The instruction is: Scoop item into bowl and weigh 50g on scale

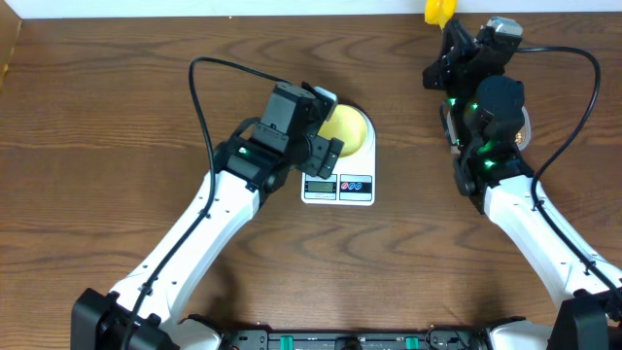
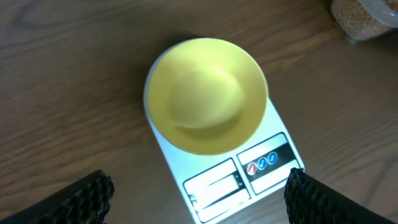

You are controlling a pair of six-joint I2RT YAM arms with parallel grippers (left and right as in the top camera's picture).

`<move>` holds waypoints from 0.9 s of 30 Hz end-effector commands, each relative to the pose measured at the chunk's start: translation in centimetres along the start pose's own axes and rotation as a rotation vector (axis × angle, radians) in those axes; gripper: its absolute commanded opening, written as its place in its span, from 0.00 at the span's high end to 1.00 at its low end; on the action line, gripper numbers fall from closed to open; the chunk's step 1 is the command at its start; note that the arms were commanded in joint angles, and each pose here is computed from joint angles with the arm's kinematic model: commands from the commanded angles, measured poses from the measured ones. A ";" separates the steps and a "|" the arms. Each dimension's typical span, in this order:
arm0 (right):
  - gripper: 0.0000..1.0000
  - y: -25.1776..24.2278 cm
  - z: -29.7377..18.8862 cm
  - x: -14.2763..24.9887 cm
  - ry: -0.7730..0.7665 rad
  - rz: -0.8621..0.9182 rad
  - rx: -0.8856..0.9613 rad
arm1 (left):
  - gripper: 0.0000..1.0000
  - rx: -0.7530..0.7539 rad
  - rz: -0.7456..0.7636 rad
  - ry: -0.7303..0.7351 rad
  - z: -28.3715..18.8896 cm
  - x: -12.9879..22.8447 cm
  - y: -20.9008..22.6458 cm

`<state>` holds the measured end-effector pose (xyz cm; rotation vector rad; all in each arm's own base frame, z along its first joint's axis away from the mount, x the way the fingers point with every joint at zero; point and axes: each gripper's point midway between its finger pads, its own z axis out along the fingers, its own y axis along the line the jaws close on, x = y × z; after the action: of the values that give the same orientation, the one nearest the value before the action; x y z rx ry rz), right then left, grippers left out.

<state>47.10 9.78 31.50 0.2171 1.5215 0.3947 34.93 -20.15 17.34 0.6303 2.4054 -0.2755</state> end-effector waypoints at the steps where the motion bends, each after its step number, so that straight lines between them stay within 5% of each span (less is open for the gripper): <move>1: 0.99 0.3 0.2 -0.8 -0.017 0.009 -0.010 | 0.10 -0.007 -0.013 0.033 0.5 0.8 -0.4; 27: 0.99 0.3 0.2 -0.8 -0.015 0.008 -0.009 | 0.10 -0.088 -0.033 0.204 4.5 4.8 -1.0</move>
<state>47.10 9.83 31.48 0.2147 1.5227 0.3969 33.52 -21.24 11.60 0.6281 2.5835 -0.1583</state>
